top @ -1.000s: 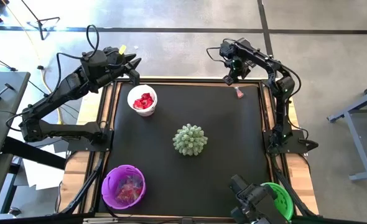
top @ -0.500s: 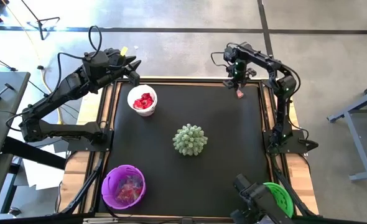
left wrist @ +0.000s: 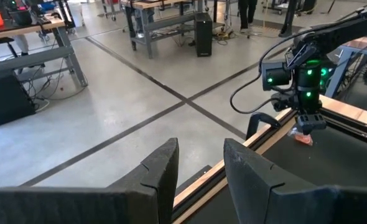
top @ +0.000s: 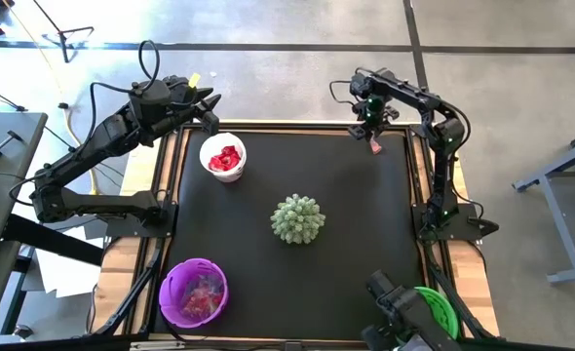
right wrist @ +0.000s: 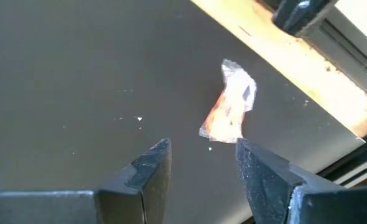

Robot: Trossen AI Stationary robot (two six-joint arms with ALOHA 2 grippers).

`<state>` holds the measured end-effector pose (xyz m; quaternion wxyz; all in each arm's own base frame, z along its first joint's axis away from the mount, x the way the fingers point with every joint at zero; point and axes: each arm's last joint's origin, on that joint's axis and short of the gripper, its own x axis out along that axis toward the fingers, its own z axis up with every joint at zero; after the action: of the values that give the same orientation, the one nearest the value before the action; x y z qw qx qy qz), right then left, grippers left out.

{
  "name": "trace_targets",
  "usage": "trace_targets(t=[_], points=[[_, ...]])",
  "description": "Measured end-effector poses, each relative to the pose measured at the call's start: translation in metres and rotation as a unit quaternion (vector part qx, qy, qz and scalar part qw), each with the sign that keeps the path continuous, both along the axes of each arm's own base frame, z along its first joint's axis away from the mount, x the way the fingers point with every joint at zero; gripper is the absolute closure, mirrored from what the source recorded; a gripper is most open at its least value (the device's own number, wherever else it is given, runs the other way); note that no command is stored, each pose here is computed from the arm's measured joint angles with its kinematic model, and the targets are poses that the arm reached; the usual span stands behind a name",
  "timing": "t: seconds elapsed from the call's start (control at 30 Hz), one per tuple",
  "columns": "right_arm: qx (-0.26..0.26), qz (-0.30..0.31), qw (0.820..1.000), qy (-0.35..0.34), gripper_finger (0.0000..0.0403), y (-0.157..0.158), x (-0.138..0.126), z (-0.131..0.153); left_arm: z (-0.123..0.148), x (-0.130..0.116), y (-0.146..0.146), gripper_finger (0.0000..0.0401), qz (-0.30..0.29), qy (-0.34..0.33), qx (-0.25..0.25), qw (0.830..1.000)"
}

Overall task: Organize candy in baskets
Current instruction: Adjust the green bucket on the table

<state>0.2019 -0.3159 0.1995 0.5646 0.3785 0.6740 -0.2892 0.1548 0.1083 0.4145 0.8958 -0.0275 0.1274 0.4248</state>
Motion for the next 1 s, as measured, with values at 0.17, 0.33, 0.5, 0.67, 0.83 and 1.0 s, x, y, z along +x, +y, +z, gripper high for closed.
trace_targets(t=[0.17,0.33,0.5,0.67,0.83,1.0], points=[[-0.008,-0.009,1.0,-0.002,0.0227,-0.005,-0.0054,-0.0002,0.0,0.0,0.0,0.0288,0.001,-0.003,-0.002,1.0],[-0.012,-0.015,1.0,-0.008,0.0227,-0.0079,-0.0079,-0.0002,0.0,0.0003,-0.0002,0.0288,-0.004,-0.011,-0.01,1.0],[-0.002,-0.015,1.0,-0.002,0.0227,-0.0057,-0.0084,0.0001,-0.0002,0.0014,-0.0011,0.0288,-0.023,-0.019,-0.02,0.999],[0.001,-0.014,1.0,-0.001,0.0227,-0.0049,-0.0083,0.0004,-0.0003,0.0014,-0.0011,0.0288,-0.023,-0.019,-0.02,0.999],[0.001,-0.015,0.999,-0.033,0.0227,-0.0068,-0.0061,-0.0012,-0.0004,0.0013,-0.0011,0.0288,-0.023,-0.019,-0.021,0.999],[0.023,-0.026,0.997,-0.066,0.0227,-0.006,-0.0074,-0.0071,-0.0012,0.0014,-0.0015,0.0288,-0.029,-0.016,-0.025,0.999]])
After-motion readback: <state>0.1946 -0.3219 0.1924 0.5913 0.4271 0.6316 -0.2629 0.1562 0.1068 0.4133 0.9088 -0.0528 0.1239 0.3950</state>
